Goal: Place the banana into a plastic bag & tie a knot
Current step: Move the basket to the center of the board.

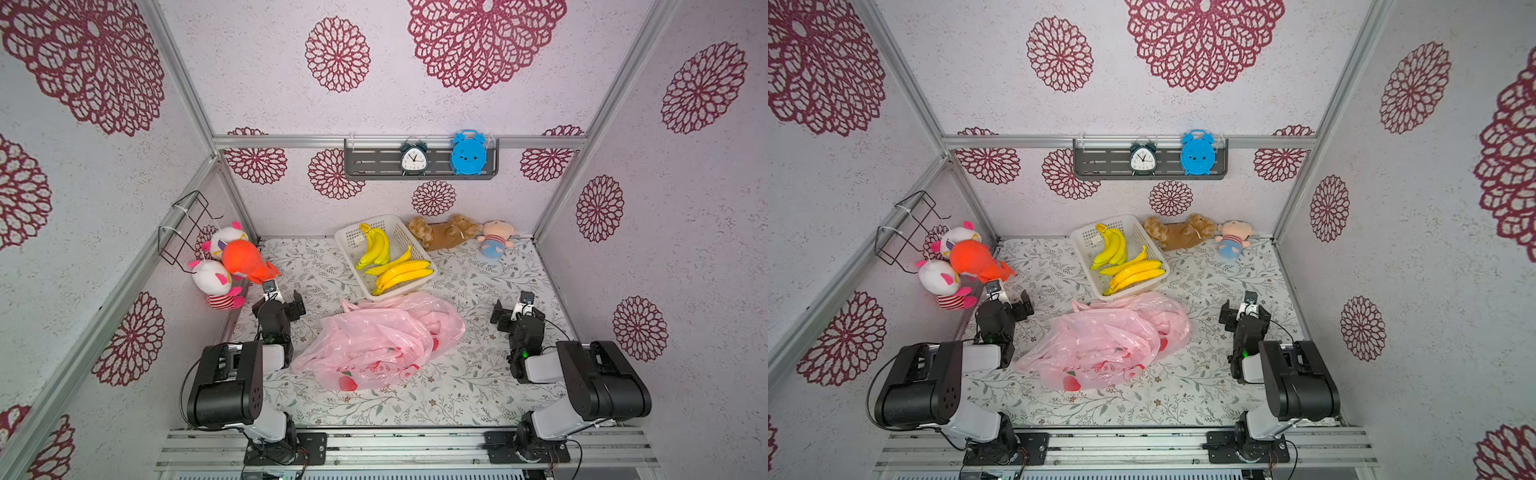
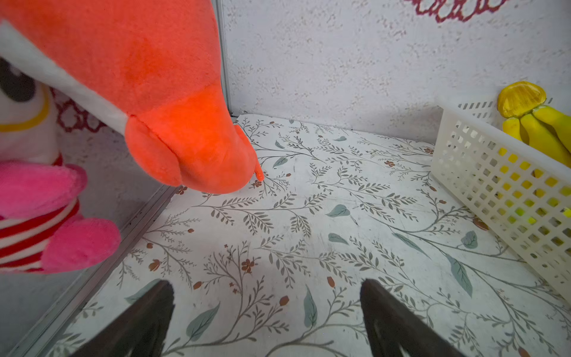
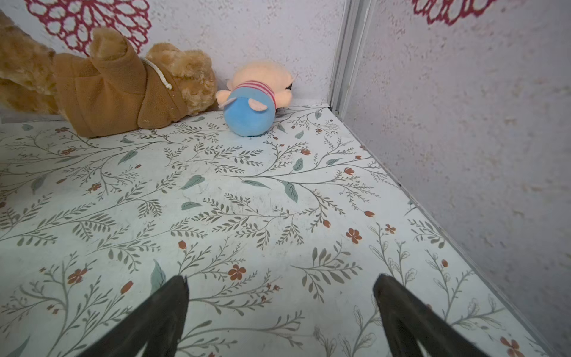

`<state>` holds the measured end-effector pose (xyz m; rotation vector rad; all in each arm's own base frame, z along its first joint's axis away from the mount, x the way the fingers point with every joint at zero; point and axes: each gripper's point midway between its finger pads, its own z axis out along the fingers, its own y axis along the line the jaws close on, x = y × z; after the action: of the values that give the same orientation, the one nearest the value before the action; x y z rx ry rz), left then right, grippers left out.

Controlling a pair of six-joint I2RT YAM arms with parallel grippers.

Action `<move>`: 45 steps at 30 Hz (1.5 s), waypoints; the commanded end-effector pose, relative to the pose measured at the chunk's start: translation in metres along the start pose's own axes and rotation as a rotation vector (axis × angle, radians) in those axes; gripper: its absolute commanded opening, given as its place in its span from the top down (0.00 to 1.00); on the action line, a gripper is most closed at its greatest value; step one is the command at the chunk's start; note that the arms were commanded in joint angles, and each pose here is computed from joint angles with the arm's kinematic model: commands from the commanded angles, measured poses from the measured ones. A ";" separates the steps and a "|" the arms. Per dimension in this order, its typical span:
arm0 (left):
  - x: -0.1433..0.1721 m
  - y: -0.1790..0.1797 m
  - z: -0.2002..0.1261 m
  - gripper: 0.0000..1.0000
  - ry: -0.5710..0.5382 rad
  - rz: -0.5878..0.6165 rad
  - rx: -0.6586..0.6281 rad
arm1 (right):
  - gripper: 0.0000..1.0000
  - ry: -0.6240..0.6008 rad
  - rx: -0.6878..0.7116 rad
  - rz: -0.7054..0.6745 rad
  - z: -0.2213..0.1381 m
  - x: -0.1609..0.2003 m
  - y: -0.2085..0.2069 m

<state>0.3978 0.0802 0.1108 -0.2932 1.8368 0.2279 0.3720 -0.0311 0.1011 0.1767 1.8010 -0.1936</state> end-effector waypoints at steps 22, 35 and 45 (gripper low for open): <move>-0.010 0.001 0.002 0.03 -0.029 -0.012 -0.002 | 0.01 -0.047 0.010 0.014 0.000 -0.012 -0.001; -0.036 0.007 -0.013 0.03 -0.008 0.017 -0.146 | 0.01 -0.056 -0.021 -0.006 -0.008 -0.023 0.005; -0.090 0.013 -0.077 0.03 -0.032 -0.233 -0.164 | 0.01 0.026 -0.052 0.220 -0.042 -0.101 0.010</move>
<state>0.3664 0.0722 0.2221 -0.4623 1.6806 0.2562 0.3671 -0.0189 0.2092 0.2512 1.6900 -0.0663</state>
